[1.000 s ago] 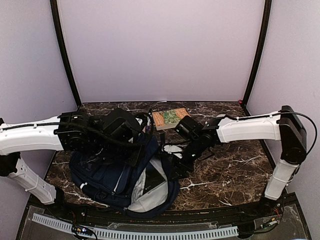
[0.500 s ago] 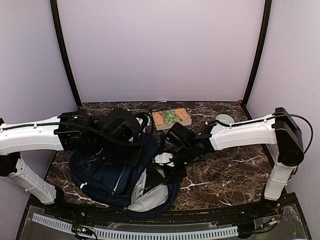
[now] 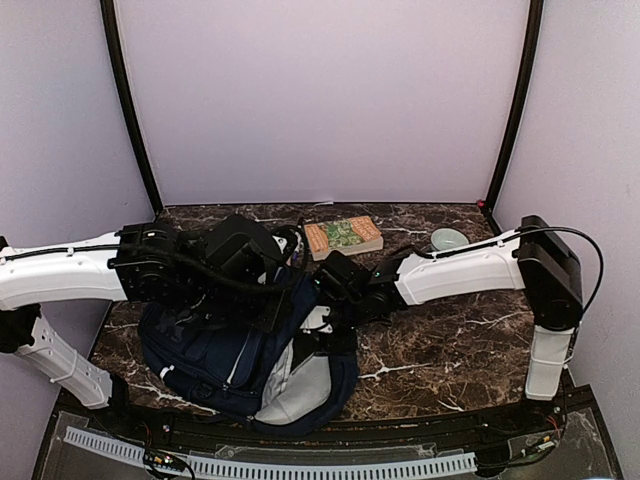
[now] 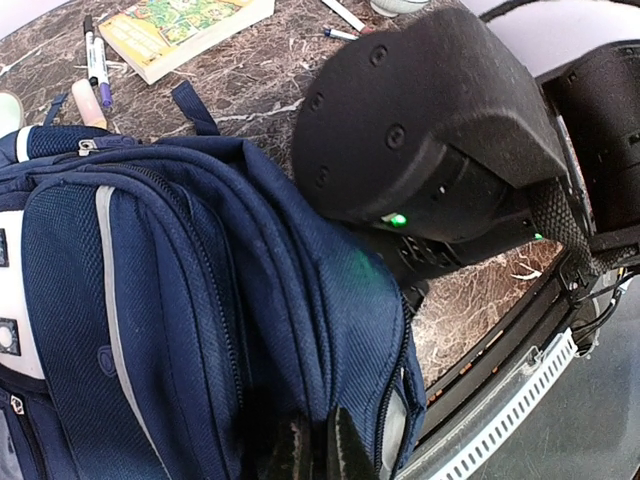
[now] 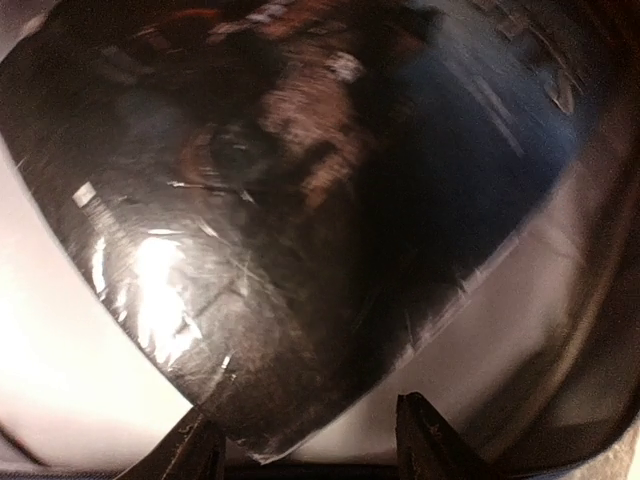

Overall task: Pack the student bag
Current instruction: Adjust the book in the largest pocket of the bag, then place the largest pocket of the bag in the student bag.

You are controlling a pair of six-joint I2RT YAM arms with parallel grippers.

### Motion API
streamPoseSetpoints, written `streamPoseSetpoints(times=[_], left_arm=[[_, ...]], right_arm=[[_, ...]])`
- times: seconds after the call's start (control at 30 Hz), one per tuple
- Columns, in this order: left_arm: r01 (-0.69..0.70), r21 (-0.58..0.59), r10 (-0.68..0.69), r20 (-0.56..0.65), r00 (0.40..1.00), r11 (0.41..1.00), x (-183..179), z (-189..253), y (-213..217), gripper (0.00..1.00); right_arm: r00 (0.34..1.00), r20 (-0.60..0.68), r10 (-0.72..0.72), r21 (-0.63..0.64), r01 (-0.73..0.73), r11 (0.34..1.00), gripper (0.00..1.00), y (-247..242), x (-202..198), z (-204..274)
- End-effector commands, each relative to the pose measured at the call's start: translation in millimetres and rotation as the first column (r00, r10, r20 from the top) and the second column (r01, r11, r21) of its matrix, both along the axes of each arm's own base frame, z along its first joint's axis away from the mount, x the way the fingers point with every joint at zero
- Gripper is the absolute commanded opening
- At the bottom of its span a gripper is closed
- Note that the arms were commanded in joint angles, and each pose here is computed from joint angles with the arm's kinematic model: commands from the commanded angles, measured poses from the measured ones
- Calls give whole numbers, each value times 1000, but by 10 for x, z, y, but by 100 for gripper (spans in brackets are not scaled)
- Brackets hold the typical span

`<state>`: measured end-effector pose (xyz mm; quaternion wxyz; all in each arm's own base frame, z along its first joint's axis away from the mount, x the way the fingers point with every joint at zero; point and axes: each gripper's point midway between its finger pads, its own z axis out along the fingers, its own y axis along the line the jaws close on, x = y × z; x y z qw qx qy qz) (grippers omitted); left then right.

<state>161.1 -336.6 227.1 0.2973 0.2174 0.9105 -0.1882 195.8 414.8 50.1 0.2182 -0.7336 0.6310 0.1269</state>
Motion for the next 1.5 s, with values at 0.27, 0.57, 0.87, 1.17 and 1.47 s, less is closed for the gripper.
streamPoseSetpoints(times=[0.27, 0.57, 0.87, 1.17, 1.47], left_arm=[[170, -131, -167, 35, 985, 977, -129, 292, -518, 0], [170, -122, -167, 38, 985, 978, -107, 238, -560, 0], [135, -111, -129, 59, 990, 985, -71, 252, -412, 0], [146, -69, -142, 62, 988, 987, -72, 23, -364, 0], [215, -58, -215, -4, 977, 975, -126, -372, -483, 0]], right_arm=[[991, 111, -72, 176, 52, 983, 50, 671, 289, 145], [971, 71, -228, 258, 203, 945, 49, 859, 405, 227], [997, 21, -78, 120, 75, 990, 61, 273, -36, 211], [992, -124, -4, 83, 14, 996, 66, -444, -440, 490], [972, -223, -73, 77, 92, 993, 67, -931, -386, 707]])
